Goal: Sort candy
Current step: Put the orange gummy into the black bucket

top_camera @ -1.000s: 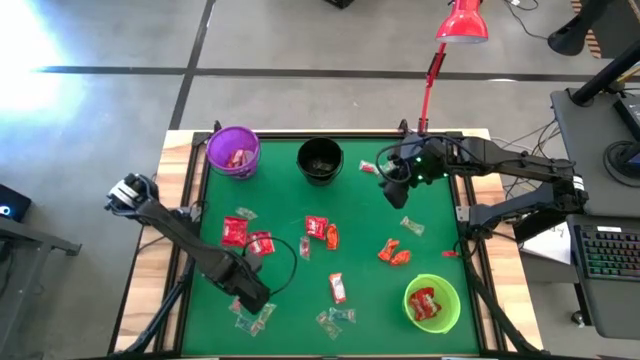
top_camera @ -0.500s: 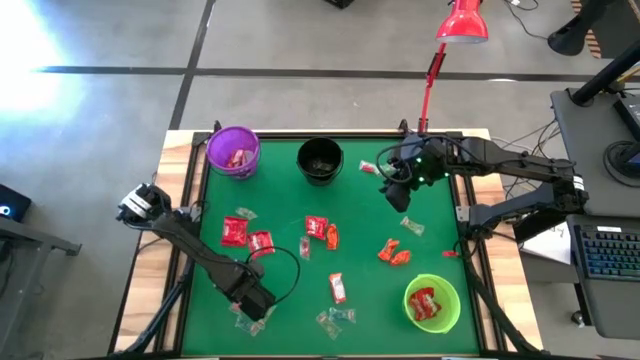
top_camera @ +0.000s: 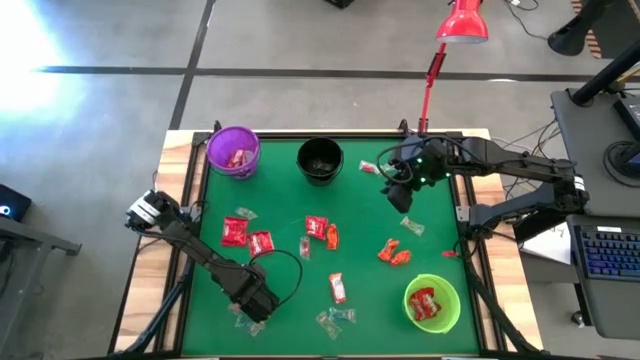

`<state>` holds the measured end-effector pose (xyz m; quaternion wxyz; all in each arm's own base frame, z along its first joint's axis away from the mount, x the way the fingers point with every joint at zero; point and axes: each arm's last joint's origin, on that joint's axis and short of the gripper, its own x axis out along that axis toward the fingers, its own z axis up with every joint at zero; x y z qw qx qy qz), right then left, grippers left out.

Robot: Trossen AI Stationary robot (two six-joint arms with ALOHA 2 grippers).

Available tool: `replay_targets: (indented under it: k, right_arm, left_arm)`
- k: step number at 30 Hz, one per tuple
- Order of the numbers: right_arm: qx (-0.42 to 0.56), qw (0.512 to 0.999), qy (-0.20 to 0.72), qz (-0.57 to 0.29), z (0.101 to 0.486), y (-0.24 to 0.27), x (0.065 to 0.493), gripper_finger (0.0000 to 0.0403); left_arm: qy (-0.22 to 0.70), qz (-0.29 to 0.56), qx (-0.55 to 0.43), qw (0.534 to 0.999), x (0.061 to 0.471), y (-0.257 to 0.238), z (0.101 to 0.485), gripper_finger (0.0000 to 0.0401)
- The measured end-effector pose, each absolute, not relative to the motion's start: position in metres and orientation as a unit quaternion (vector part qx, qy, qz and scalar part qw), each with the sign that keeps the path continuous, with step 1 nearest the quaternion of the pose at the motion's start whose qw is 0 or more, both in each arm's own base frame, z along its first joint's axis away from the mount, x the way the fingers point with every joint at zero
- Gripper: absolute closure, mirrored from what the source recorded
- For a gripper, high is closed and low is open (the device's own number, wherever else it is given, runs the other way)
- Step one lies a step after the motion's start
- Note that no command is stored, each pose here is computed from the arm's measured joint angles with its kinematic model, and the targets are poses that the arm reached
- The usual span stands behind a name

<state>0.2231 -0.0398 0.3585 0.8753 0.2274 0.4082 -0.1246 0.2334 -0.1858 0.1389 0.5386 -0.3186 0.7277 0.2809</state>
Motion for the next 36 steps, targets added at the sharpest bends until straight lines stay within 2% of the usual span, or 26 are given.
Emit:
replay_targets:
  k: [13, 21, 28, 36]
  right_arm:
    - [0.212, 0.874, 0.42, -0.119, 0.357, -0.039, 0.221, 0.0271]
    - [0.211, 0.87, 0.429, -0.12, 0.356, -0.039, 0.22, 0.0271]
    - [0.211, 0.87, 0.429, -0.12, 0.356, -0.039, 0.22, 0.0271]
    - [0.209, 0.871, 0.429, -0.118, 0.356, -0.039, 0.22, 0.0271]
  left_arm:
    - [0.749, 0.247, -0.291, 0.541, 0.232, -0.186, 0.142, 0.0393]
    - [0.751, 0.221, -0.272, 0.56, 0.244, -0.191, 0.168, 0.0399]
    - [0.705, 0.224, -0.225, 0.634, 0.268, -0.184, 0.208, 0.04]
    - [0.654, 0.216, -0.21, 0.694, 0.303, -0.153, 0.244, 0.0401]
